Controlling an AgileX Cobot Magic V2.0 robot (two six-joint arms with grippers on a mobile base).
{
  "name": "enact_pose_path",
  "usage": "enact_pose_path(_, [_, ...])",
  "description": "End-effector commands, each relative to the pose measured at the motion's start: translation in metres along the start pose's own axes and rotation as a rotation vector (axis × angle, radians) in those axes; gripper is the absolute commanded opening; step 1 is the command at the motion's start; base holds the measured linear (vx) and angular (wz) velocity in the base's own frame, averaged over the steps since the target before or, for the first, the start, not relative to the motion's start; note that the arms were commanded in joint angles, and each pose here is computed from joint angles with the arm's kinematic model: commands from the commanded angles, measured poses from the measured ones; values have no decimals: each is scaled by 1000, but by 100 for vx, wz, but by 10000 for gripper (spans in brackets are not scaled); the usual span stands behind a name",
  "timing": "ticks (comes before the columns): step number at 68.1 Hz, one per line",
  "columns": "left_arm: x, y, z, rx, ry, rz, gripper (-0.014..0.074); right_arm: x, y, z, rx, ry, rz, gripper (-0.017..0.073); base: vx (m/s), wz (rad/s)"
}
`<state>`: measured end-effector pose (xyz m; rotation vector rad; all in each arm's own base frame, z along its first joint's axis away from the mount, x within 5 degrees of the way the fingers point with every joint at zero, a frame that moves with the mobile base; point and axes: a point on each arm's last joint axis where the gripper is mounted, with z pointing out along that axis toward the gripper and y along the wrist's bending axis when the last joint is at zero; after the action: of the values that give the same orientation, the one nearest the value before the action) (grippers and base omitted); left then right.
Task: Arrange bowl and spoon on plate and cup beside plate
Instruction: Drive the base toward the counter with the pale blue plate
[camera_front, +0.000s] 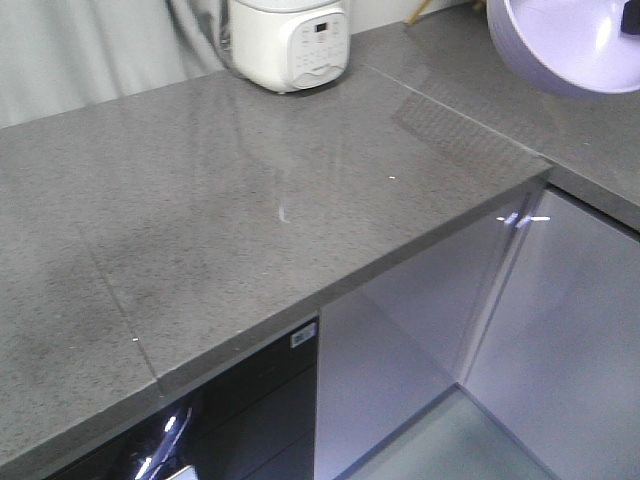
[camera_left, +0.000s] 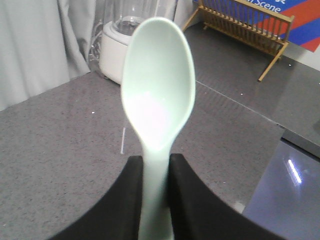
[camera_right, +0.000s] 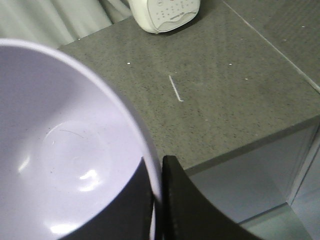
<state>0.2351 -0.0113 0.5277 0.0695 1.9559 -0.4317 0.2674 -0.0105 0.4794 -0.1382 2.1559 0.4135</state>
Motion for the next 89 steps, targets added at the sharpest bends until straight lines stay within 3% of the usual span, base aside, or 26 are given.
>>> enact_pose_path(1, [-11, -9, -15, 20, -108, 5, -7, -10, 11, -19, -13, -110, -20, -10, -4, -37])
enact_pose_path(89, [-11, -9, -15, 20, -108, 5, -7, -10, 11, -19, -13, -110, -20, -10, -4, -29])
